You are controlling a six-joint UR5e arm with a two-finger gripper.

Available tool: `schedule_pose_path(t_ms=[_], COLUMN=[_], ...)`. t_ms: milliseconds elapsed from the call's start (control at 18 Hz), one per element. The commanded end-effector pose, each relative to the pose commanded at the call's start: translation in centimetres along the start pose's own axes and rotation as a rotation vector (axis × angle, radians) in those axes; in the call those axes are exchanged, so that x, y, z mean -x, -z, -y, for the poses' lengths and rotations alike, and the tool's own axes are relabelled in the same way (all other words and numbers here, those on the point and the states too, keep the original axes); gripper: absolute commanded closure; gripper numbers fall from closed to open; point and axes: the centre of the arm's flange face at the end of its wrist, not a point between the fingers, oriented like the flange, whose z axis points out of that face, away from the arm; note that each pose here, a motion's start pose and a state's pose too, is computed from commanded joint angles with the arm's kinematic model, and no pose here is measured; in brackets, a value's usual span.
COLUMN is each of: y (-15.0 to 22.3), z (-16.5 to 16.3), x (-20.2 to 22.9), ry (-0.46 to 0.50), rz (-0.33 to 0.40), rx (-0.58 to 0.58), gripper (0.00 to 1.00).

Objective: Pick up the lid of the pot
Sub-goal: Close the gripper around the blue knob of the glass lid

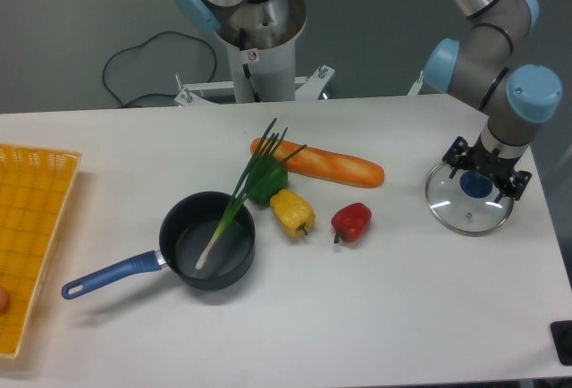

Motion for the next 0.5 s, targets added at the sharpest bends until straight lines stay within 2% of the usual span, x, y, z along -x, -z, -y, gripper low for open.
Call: schedule_pose_path(t_ms=[111, 167, 222, 500], y=[0.00, 0.00, 0.07, 0.19], z=[0.00, -0.10, -0.10, -0.20], x=[0.00, 0.02, 0.07, 0.02], ry=[0.000, 0.002, 0.002, 0.002], rz=[0.000, 0.000, 0.002, 0.002], rx=[0.000, 0.000, 0.000, 0.000], gripper=[0.07, 0.14, 0.17, 0.24])
